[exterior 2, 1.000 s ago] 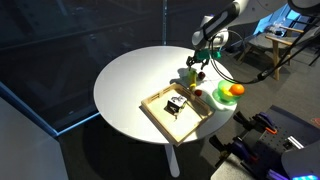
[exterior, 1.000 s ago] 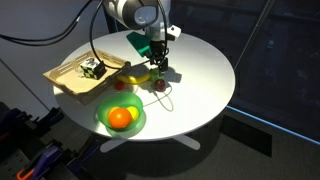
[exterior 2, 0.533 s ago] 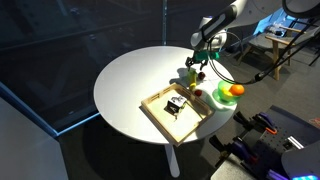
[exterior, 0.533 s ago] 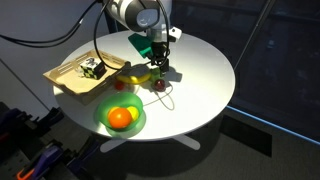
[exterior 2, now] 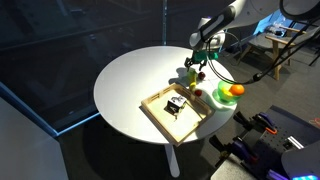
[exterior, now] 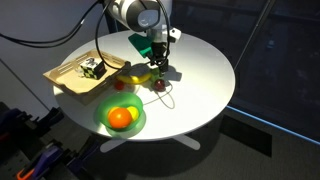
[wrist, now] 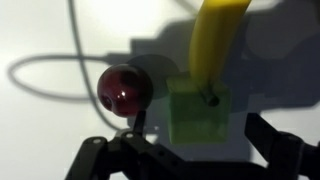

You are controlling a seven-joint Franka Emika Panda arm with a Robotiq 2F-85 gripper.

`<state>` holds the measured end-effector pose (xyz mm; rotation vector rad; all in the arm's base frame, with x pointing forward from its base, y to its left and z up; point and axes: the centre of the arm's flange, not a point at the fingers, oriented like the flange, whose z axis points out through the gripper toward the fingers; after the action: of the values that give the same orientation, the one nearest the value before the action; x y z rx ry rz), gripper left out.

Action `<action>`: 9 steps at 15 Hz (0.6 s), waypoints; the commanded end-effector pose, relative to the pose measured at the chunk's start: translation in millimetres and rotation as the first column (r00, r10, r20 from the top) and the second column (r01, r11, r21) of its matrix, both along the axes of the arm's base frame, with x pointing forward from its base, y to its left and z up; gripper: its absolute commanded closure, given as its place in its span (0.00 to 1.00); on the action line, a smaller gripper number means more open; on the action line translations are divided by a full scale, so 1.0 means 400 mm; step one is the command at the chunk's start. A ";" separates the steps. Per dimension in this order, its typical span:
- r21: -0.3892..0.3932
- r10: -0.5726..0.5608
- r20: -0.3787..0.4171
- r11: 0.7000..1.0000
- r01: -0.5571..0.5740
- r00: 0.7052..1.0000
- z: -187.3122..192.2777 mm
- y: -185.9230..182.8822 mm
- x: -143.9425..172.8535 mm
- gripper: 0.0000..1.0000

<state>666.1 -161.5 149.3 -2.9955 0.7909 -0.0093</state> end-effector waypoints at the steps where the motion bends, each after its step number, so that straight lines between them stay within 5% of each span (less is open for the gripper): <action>1: 0.018 -0.010 -0.009 1.000 0.010 1.000 -0.004 -0.006 0.028 0.00; 5: 0.018 -0.011 -0.013 1.000 0.011 1.000 -0.012 -0.008 0.029 0.00; 7: 0.017 -0.010 -0.013 1.000 0.011 1.000 -0.014 -0.007 0.030 0.27; 9: 0.017 -0.010 -0.013 1.000 0.010 1.000 -0.016 -0.008 0.031 0.44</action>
<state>668.1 -161.6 141.7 -2.9970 0.7893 0.0003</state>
